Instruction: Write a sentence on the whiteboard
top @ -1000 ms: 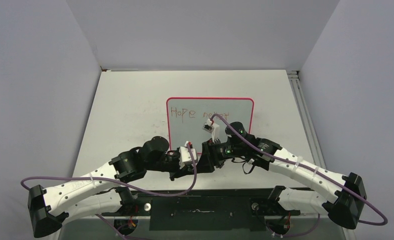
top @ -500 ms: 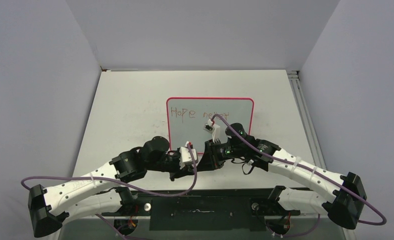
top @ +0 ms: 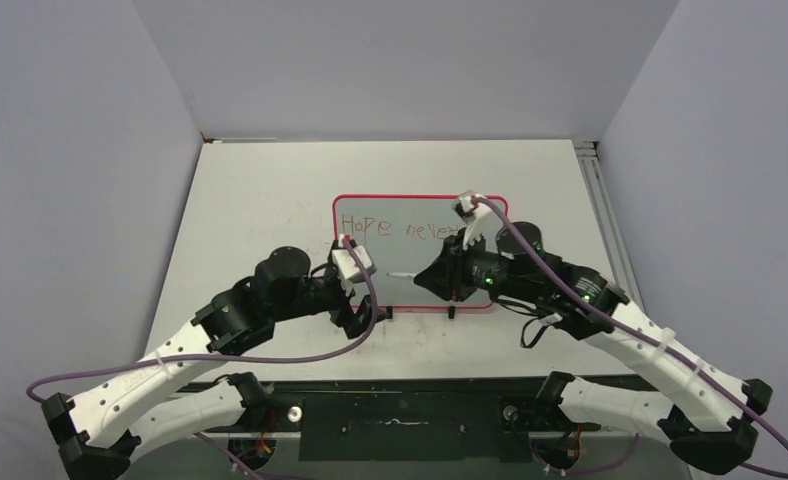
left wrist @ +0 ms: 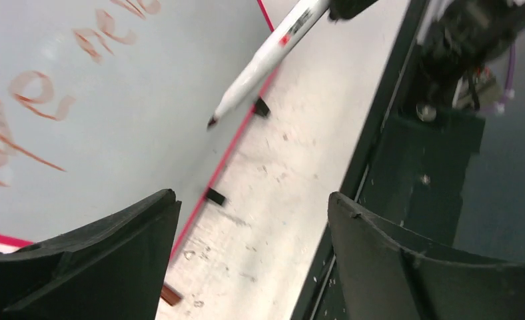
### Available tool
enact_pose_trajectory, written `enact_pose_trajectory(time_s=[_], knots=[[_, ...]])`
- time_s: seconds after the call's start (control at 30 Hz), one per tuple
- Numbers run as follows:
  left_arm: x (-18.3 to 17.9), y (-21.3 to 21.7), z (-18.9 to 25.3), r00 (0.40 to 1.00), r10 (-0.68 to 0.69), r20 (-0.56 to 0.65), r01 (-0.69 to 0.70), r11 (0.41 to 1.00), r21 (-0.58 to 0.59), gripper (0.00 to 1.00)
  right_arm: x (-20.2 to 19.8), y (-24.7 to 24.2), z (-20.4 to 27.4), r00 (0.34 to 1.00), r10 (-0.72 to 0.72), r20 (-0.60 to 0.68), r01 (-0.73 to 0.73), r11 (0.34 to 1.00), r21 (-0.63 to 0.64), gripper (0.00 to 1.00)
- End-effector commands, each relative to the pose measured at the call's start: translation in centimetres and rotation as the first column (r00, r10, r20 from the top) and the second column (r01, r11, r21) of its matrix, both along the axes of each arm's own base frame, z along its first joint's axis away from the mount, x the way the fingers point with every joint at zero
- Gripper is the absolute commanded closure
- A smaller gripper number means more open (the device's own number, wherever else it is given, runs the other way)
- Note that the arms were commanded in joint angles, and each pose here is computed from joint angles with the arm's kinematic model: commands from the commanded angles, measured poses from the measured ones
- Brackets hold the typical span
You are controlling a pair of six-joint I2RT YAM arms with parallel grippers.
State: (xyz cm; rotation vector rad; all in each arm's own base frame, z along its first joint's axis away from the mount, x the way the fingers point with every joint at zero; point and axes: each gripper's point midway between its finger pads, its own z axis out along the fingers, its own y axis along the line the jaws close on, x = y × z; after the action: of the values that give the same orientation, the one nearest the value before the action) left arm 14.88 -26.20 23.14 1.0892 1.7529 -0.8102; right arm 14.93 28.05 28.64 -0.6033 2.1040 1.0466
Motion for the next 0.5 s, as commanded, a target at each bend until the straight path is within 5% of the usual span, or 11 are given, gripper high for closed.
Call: enact_pose_trajectory(time_s=[0.0, 0.27, 0.47], knots=[[2.9, 1.9, 8.1, 0.977, 0.201, 0.078, -0.190, 0.973, -0.133, 0.18, 3.4, -5.1, 5.0, 0.938, -0.254, 0.237, 0.260, 0.966, 0.007, 0.95], [7.2, 5.0, 8.5, 0.947, 0.321, -0.025, -0.320, 0.932, -0.171, 0.16, 6.3, -8.6, 7.0, 0.807, -0.461, 0.368, 0.461, 0.882, 0.094, 0.95], [11.1, 7.7, 6.4, 0.915, 0.361, -0.181, -0.399, 0.877, -0.269, 0.16, 7.2, -8.8, 6.0, 0.782, -0.484, 0.393, 0.494, 0.866, 0.084, 0.95]])
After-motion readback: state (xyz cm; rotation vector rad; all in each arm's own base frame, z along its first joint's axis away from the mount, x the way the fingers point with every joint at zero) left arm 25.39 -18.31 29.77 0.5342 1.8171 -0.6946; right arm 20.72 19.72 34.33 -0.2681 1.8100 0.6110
